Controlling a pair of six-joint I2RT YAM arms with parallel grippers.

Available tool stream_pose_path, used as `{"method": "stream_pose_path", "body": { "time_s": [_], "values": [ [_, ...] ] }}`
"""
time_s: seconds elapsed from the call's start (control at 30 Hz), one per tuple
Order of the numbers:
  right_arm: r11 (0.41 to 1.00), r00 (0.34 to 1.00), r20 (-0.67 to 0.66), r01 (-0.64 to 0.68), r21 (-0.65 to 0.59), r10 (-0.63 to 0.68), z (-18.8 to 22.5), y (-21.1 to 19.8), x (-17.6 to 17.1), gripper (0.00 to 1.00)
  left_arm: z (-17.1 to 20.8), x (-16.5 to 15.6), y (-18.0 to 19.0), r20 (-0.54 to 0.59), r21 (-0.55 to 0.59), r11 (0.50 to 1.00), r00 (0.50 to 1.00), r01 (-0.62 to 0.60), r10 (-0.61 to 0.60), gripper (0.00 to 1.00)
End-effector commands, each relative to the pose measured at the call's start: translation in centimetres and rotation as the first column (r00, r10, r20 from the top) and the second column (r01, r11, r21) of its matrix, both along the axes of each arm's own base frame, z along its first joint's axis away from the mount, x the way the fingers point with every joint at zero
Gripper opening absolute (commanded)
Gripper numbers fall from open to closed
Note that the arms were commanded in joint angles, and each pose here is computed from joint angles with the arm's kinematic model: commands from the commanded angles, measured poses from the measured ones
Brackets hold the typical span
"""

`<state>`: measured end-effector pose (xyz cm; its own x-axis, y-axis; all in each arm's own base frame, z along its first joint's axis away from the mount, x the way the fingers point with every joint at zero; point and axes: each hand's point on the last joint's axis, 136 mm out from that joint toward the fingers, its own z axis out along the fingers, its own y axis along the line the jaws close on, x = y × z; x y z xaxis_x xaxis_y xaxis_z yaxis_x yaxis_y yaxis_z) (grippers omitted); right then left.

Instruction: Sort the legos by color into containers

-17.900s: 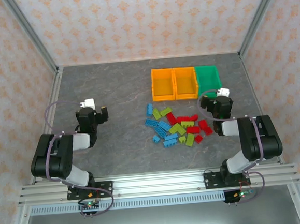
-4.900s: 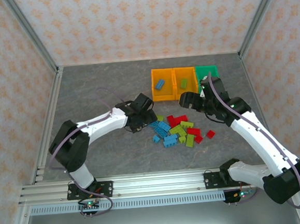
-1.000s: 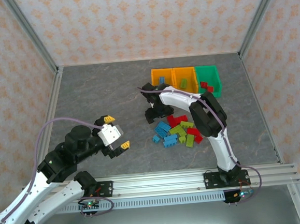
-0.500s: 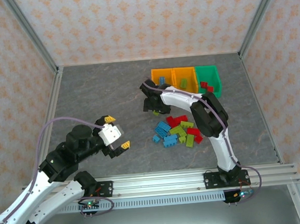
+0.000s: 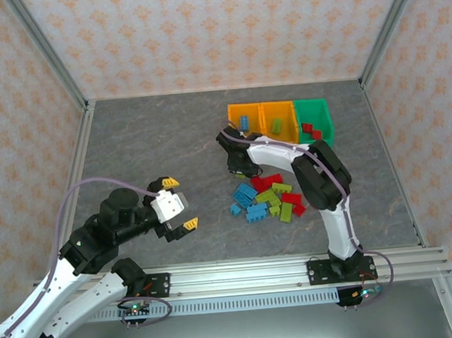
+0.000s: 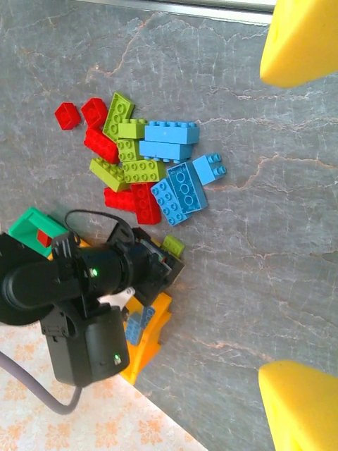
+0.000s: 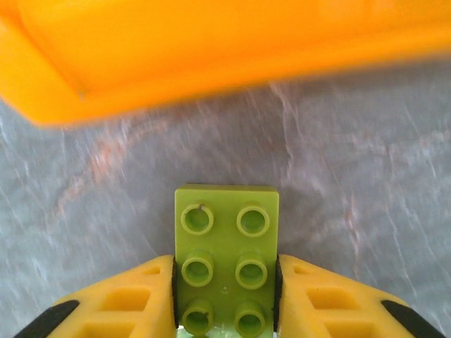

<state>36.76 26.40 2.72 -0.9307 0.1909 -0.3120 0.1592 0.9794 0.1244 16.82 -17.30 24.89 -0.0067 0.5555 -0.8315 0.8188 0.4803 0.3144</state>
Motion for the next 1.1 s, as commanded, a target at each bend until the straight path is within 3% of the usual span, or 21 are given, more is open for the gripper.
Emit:
{"method": "stream_pose_path", "body": {
  "time_s": [0.0, 0.2, 0.33, 0.5, 0.67, 0.8, 0.9, 0.97, 1.07],
  "values": [
    [0.996, 0.998, 0.059, -0.034, 0.078, 0.029, 3.6, 0.5, -0.8, 0.31, -0.6, 0.4, 0.1, -0.003, 0.019, 1.000, 1.000, -0.003, 0.003, 1.00],
    [0.997, 0.963, 0.269, -0.050, 0.060, 0.032, 12.0, -1.7, 0.4, 0.29, -0.9, 0.6, 0.1, -0.015, 0.026, 1.000, 1.000, -0.012, 0.013, 1.00],
    [0.996, 0.908, 0.415, -0.013, -0.090, 0.050, 16.8, -6.0, 2.9, 0.29, -0.8, 0.1, -0.3, -0.023, 0.008, 1.000, 0.999, 0.026, -0.025, 1.00],
    [0.972, 0.902, 0.423, 0.018, -0.235, 0.086, 16.8, -11.1, 8.4, 0.28, -1.1, 0.3, -0.5, -0.033, 0.006, 1.000, 0.999, 0.023, -0.023, 1.00],
    [0.964, 0.931, 0.361, 0.037, -0.263, 0.063, 14.1, -13.8, 13.6, 0.29, -1.6, 0.7, -0.4, -0.056, 0.022, 1.000, 0.998, 0.001, 0.001, 1.00],
    [0.959, 0.941, 0.337, 0.058, -0.279, 0.041, 12.6, -14.9, 16.2, 0.38, -1.7, 1.2, 0.1, -0.049, 0.028, 0.999, 0.998, -0.041, 0.042, 1.00],
    [0.962, 0.948, 0.318, 0.073, -0.263, 0.015, 12.9, -15.3, 16.6, 0.58, -1.9, 1.7, 0.5, -0.046, 0.038, 0.996, 0.996, -0.076, 0.077, 1.00],
    [0.968, 0.944, 0.330, 0.073, -0.241, 0.011, 14.0, -15.1, 16.3, 0.65, -1.9, 2.1, 0.8, -0.045, 0.039, 0.993, 0.993, -0.109, 0.110, 1.00],
    [0.975, 0.935, 0.354, 0.082, -0.206, -0.004, 16.1, -15.3, 14.8, 0.67, -1.9, 2.7, 1.0, -0.041, 0.043, 0.989, 0.989, -0.143, 0.145, 1.00]
  ]
}}
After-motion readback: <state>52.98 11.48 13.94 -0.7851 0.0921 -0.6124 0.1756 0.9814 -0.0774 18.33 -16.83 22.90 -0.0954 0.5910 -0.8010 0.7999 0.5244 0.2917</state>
